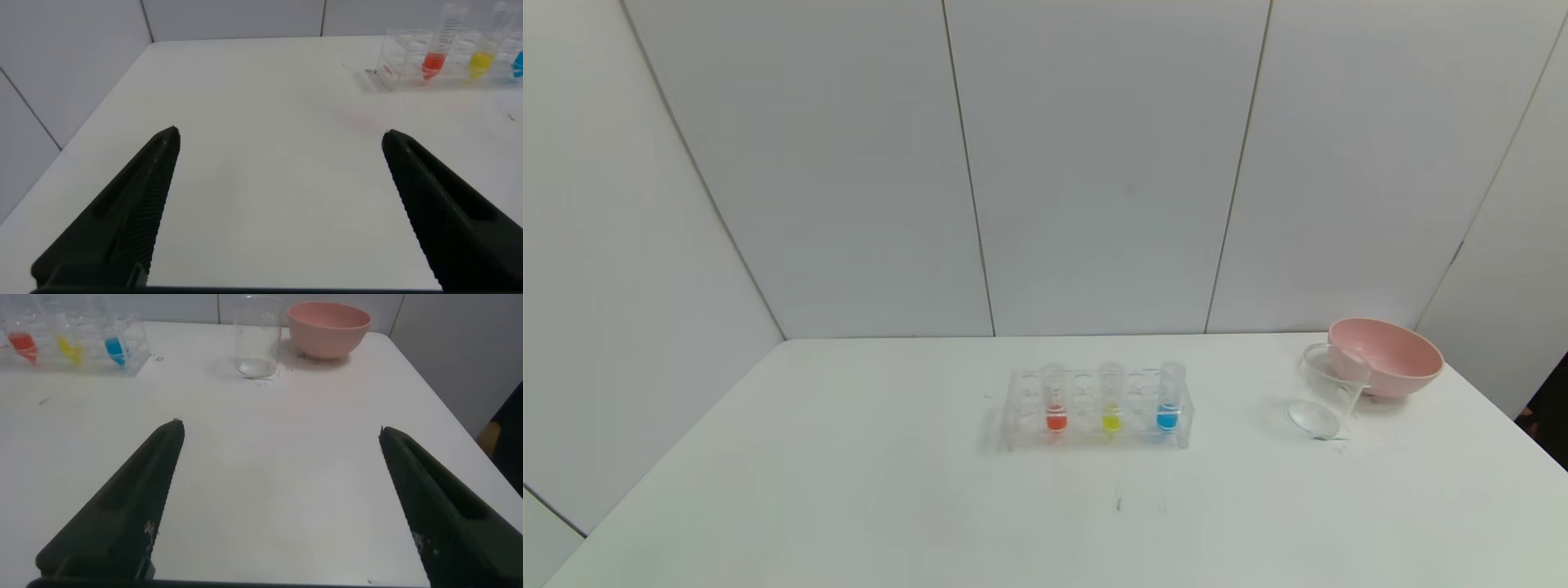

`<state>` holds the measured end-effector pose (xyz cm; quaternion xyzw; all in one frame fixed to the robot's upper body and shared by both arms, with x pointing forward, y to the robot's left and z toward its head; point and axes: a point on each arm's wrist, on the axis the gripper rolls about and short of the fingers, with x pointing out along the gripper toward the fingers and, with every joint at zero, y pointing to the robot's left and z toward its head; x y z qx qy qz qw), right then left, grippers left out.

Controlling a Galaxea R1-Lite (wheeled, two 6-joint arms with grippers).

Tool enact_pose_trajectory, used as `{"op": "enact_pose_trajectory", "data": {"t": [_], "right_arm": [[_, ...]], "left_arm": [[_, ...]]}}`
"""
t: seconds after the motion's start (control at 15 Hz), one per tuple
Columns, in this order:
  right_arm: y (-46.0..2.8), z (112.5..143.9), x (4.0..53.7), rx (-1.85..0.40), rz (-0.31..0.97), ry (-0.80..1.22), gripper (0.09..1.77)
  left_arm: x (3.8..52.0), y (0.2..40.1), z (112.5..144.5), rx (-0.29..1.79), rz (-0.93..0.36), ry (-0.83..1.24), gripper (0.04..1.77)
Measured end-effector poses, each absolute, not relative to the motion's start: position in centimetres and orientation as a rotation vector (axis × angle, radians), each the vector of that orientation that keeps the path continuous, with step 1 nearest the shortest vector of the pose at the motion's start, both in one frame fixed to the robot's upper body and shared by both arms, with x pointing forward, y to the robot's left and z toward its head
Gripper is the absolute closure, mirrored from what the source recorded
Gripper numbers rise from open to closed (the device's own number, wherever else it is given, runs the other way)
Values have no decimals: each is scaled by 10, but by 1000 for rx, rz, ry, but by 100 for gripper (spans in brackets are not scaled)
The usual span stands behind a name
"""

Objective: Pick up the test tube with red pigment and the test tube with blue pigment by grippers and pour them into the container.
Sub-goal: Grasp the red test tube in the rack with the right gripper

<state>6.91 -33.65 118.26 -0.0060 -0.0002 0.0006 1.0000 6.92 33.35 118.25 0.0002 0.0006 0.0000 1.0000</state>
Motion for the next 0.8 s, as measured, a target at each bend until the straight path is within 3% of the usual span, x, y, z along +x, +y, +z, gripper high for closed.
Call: {"op": "enact_pose_trajectory", "data": {"t": [0.8], "right_arm": [[-337, 1183, 69, 3, 0, -1, 15]], "left_arm": [[69, 334, 1182, 0, 0, 2, 5]]}}
